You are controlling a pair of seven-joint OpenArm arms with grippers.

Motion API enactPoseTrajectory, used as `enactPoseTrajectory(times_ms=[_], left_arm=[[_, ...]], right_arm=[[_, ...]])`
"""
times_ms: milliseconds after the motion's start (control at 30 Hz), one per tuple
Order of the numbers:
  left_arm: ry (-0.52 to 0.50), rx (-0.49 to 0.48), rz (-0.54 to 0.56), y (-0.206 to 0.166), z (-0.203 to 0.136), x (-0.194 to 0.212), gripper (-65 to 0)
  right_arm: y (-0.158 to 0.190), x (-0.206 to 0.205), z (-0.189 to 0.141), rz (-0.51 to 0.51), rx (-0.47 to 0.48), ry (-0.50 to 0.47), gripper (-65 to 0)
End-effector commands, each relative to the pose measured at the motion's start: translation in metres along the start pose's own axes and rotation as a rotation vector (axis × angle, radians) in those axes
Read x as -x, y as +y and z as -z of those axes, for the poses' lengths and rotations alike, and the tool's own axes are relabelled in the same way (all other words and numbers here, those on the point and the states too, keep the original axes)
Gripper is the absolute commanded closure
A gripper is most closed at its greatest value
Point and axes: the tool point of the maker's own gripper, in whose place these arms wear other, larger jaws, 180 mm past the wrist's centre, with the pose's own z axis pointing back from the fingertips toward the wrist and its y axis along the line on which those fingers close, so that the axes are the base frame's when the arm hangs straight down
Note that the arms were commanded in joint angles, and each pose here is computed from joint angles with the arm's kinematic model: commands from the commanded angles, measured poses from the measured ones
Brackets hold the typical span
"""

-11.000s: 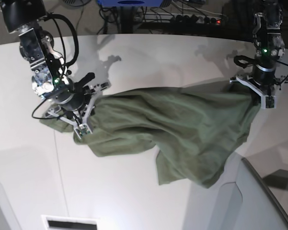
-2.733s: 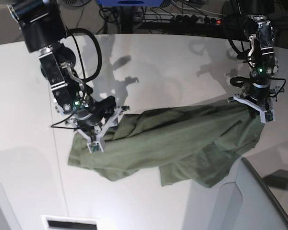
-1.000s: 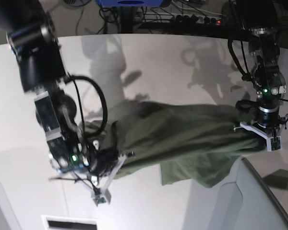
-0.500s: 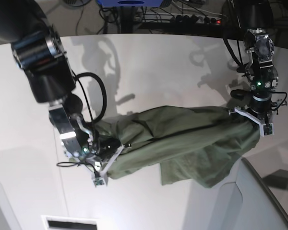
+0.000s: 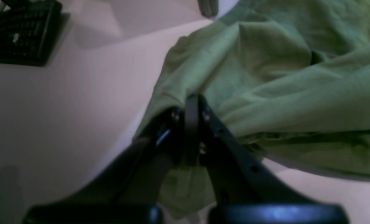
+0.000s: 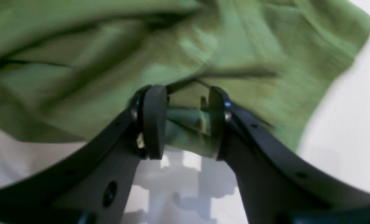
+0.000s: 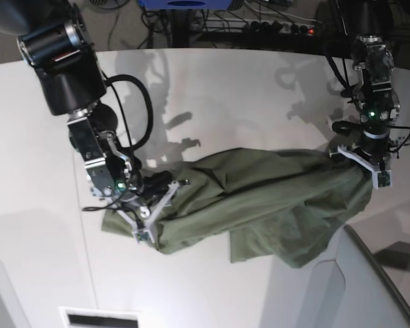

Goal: Layout the t-shirt on the table in an organized manner, then fold the t-shirt properly

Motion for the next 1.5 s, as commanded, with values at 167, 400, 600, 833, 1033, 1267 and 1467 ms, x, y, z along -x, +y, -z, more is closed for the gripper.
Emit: enactPoseTrajectory(times_ms=[167,400,600,833,1033,1267,1467], left_arm=[[-0.056,-0.016,0.006,0.006,0.0,-0.017,0.0],[-0.047,-0.025,0.011,0.011,-0.001,-0.014,0.0],[-0.045,-0.025,0.012,0.011,-0.001,-0.012,0.0],[-0.049,-0.023,0.013,0.01,-0.002,-0.014,0.0],[-0.049,-0.019,0.014,0.008,-0.001,-0.014,0.0],[-0.046,-0.026,0.012,0.012,-0.001,-0.013,0.0],[-0.048,-0.027,0.011,0.012,0.0,-0.014,0.0]], right_arm=[[0.006,-0.019,0.006,0.005,-0.003,-0.026,-22.2],[0.009,-0.045,0.002,0.112,-0.067,-0.062,-22.2],[-0.027,-0.066,-0.007,0.457,-0.148,-0.076,-22.2],[-0.026,-0.05,0.002,0.539,-0.174,-0.019,-22.2],[-0.013,-0.053,0.0,0.625,-0.249,-0.022,-22.1],[-0.004,-0.047,-0.002,0.698,-0.304,-0.009,-22.1],[-0.003,-0.045,-0.002,0.713,-0.31,-0.009,-21.8]])
